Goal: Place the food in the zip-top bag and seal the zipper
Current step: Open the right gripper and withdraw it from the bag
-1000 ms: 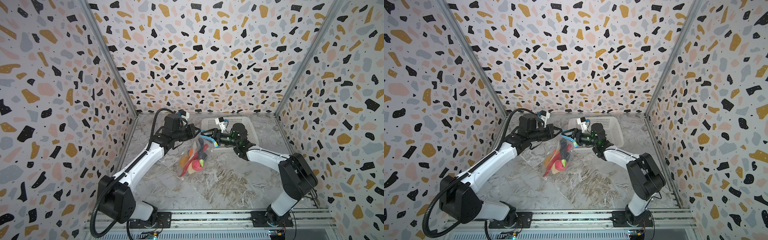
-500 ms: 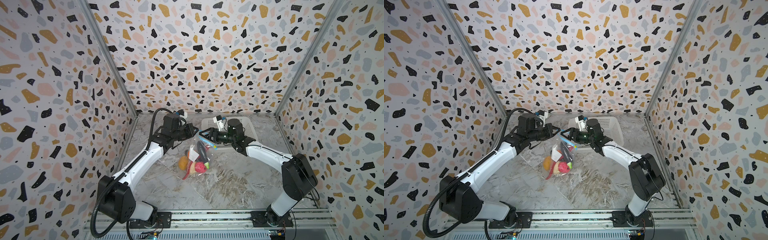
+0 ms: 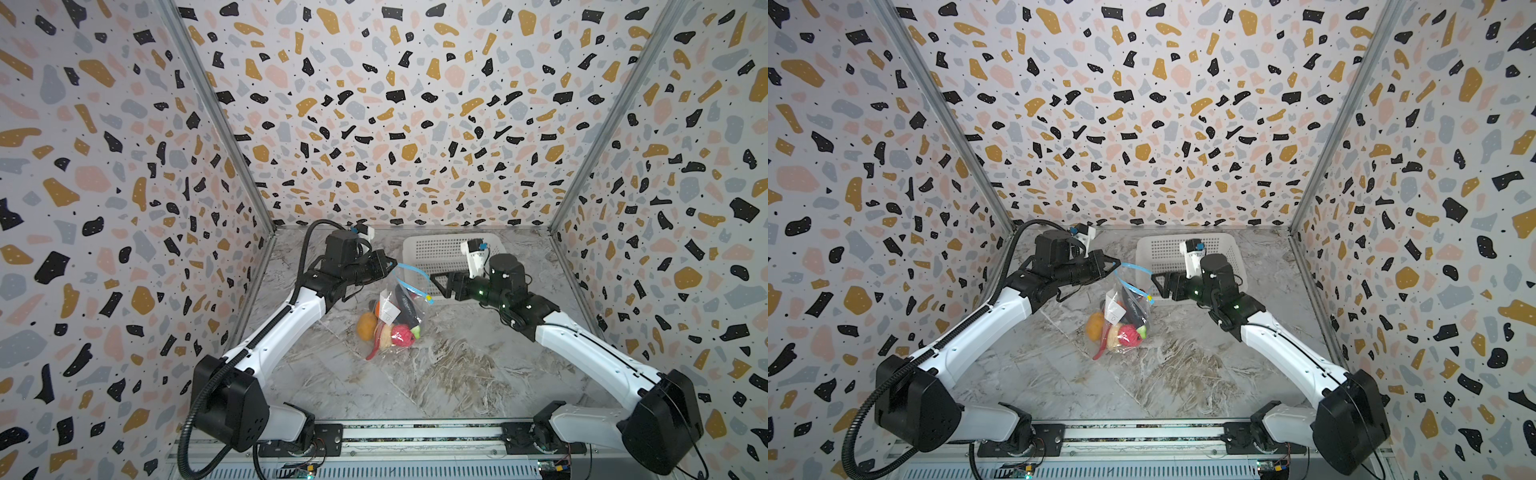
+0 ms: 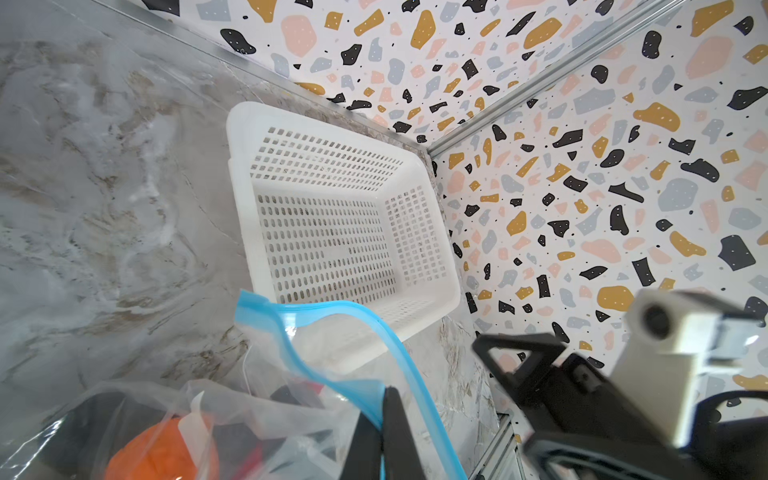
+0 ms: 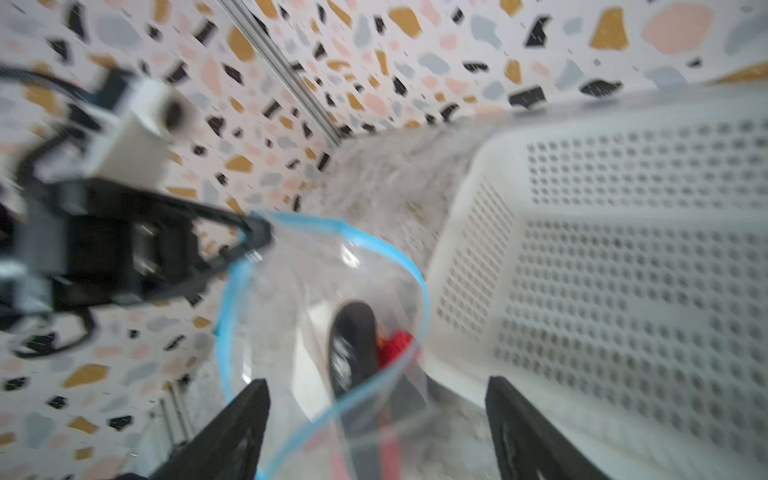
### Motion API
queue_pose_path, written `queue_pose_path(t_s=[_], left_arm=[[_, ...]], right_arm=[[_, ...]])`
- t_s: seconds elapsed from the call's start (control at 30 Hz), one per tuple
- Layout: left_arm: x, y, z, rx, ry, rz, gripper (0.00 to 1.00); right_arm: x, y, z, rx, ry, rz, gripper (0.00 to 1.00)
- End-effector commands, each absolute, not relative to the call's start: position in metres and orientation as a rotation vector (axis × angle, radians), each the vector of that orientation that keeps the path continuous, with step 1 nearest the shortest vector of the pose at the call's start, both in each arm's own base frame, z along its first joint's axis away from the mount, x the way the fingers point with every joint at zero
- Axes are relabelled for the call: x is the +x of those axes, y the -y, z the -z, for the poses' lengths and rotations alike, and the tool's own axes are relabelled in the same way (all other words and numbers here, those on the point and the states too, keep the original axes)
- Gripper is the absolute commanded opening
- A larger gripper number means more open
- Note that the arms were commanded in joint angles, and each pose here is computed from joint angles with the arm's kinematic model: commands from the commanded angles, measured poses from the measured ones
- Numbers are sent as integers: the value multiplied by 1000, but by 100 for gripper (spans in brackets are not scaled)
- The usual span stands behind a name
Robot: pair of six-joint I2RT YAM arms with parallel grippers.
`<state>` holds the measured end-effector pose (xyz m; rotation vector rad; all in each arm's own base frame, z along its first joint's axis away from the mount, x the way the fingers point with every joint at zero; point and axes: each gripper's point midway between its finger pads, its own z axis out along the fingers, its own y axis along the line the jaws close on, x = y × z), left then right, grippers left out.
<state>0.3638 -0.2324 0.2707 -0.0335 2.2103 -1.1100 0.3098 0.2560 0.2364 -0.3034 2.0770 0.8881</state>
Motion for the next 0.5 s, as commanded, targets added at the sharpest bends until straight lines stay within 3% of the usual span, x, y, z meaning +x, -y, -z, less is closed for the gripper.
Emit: queue_pose_path(t_s=[0.0,0.13,0.47], left_arm=[[357,230,-283,7,-2175,1112,0],[356,229,-283,8,-2179,1114,0],[356,228,-290,9,-2172,1106,0]], right_arm=[[299,-219,-171,-336,-2175,-502,82],[307,-205,-137,-365,-2148,-283,81],[373,-223,-127,-334,-2104,-336,80]])
